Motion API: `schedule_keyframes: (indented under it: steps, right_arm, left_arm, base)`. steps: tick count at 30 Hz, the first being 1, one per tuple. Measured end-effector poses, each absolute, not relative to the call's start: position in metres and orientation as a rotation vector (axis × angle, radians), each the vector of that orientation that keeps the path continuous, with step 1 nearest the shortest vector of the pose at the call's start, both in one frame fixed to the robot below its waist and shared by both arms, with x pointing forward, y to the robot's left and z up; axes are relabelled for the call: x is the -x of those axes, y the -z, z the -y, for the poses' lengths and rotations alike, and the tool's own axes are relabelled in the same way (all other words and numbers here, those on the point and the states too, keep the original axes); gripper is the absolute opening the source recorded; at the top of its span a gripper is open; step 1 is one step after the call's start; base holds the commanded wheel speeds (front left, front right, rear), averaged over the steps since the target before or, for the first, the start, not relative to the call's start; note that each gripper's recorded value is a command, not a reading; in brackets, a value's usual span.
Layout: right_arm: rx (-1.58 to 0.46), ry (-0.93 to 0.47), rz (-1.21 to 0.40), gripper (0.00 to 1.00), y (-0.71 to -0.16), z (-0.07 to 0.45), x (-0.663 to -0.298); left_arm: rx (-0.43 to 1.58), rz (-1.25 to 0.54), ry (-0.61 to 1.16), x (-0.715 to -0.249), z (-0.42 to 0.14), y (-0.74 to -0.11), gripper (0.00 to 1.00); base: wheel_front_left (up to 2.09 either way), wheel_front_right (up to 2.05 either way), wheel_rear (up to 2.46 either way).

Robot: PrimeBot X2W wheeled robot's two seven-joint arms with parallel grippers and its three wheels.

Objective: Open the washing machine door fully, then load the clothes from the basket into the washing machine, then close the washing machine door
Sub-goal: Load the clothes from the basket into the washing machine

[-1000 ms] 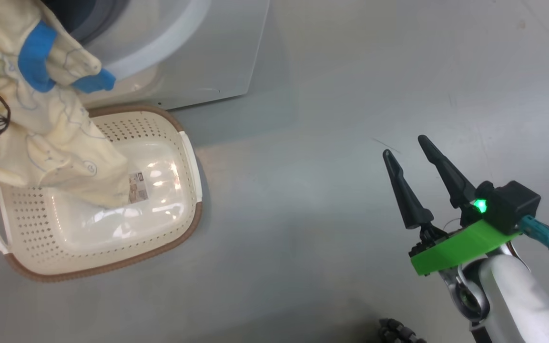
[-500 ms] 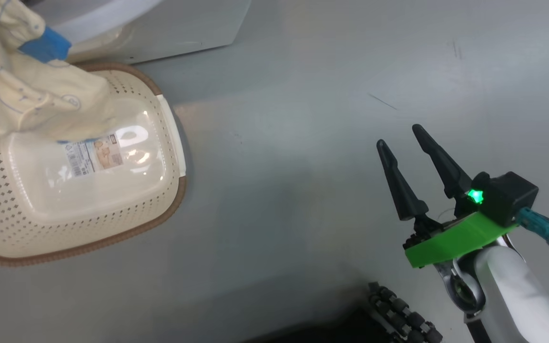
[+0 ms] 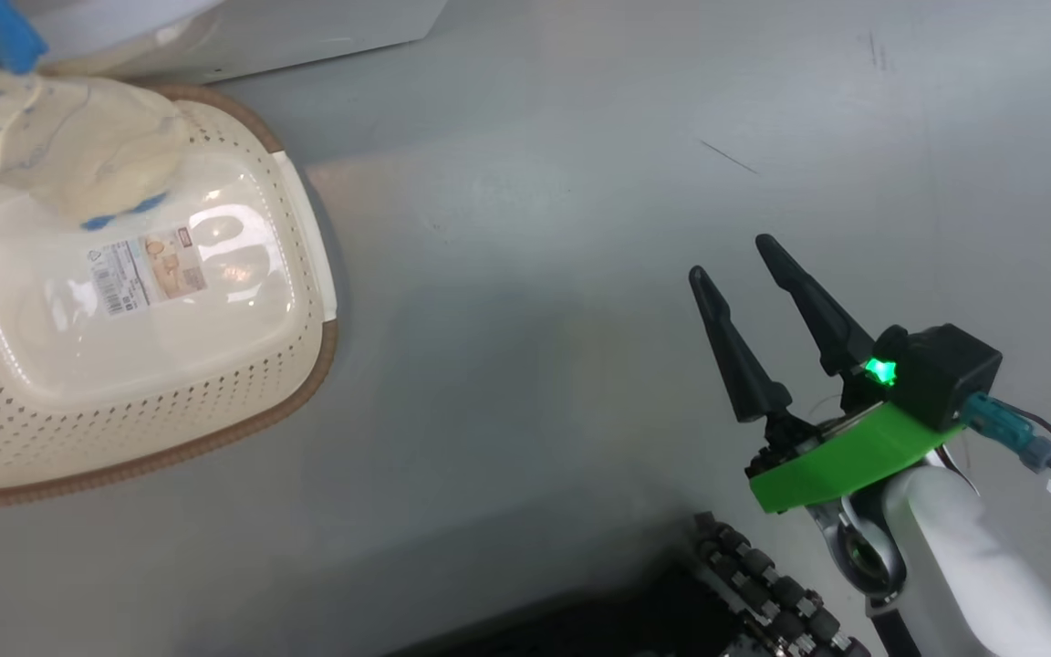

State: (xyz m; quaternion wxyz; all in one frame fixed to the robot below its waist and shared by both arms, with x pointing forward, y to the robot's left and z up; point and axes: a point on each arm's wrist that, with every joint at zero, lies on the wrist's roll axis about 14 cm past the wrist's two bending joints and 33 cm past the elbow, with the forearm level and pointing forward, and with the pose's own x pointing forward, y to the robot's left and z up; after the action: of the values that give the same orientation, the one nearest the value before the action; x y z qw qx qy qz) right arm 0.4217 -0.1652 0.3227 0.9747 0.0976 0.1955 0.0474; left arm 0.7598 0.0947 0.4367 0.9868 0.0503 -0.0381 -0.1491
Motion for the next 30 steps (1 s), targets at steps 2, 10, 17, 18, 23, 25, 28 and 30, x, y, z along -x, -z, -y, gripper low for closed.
schedule_keyframes:
  steps: [2, 10, 17, 18, 23, 25, 28, 30]
  right_arm:
    - [-0.199, -0.098, -0.397, 1.0, -0.322, 0.164, -0.421]
    - [-0.203, -0.094, -0.412, 1.0, -0.317, 0.165, -0.42]
    - [-0.208, -0.109, -0.389, 1.0, -0.323, 0.16, -0.425]
    - [-0.208, -0.111, -0.384, 1.0, -0.325, 0.16, -0.427]
    - [-0.213, -0.122, -0.36, 1.0, -0.333, 0.156, -0.43]
    - [-0.214, -0.126, -0.351, 1.0, -0.336, 0.155, -0.431]
    - [-0.215, -0.131, -0.34, 1.0, -0.34, 0.154, -0.432]
    - [-0.214, -0.132, -0.33, 1.0, -0.344, 0.154, -0.433]
  left_arm:
    - [-0.12, 0.112, 0.304, -0.763, -0.093, -0.447, 0.0]
    - [-0.099, 0.173, 0.29, -0.769, -0.095, -0.461, 0.0]
    - [-0.039, 0.059, 0.249, -0.765, -0.107, -0.437, 1.0]
    - [-0.035, 0.042, 0.246, -0.763, -0.108, -0.433, 1.0]
    - [-0.013, -0.008, 0.225, -0.756, -0.113, -0.43, 1.0]
    - [-0.011, -0.02, 0.225, -0.753, -0.113, -0.43, 1.0]
    - [-0.003, -0.034, 0.222, -0.75, -0.113, -0.432, 1.0]
    - [0.0, -0.043, 0.219, -0.747, -0.114, -0.433, 1.0]
  base:
    - [0.0, 0.0, 0.0]
    - [0.0, 0.0, 0.0]
    - [0.0, 0.0, 0.0]
    - [0.0, 0.0, 0.0]
    - [0.0, 0.0, 0.0]
    - [0.0, 0.0, 0.0]
    - [0.0, 0.0, 0.0]
    - [0.0, 0.0, 0.0]
